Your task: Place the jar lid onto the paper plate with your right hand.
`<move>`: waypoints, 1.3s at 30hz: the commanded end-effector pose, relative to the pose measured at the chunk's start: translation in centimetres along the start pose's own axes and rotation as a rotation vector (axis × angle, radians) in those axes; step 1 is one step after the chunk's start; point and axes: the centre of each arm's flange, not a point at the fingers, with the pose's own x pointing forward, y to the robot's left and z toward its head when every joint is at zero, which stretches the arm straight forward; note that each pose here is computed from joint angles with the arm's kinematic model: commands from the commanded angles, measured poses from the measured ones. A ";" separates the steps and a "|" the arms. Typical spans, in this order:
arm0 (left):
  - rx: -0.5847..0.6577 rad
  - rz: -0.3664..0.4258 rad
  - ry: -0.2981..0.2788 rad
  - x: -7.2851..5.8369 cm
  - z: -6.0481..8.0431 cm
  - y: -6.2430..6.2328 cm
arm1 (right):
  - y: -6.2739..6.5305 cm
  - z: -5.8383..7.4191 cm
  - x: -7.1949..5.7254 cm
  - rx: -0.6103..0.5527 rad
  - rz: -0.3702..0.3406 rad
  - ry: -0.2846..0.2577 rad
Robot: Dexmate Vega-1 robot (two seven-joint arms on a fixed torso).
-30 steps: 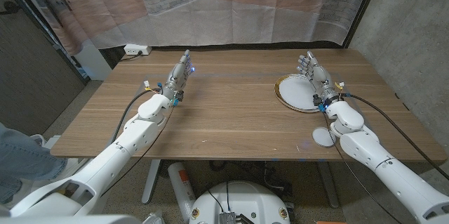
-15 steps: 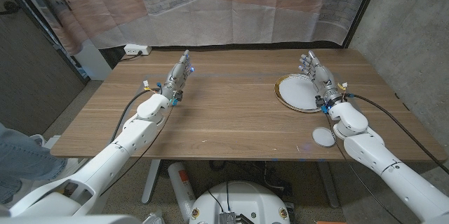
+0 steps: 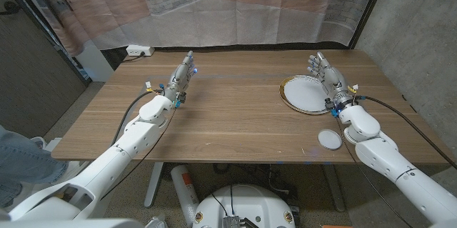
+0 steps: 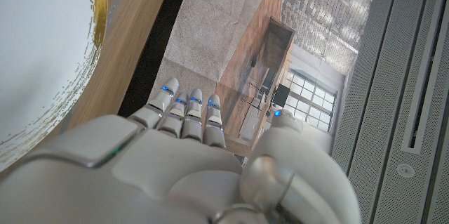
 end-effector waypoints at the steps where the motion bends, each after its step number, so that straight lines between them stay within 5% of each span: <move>1: 0.007 -0.004 0.006 0.0 0.2 -0.4 | -0.8 0.3 -1.1 -0.020 -0.010 -0.015; 39: 0.016 -0.011 0.000 0.3 1.0 -0.9 | -2.3 1.1 -4.7 -0.092 -0.045 -0.033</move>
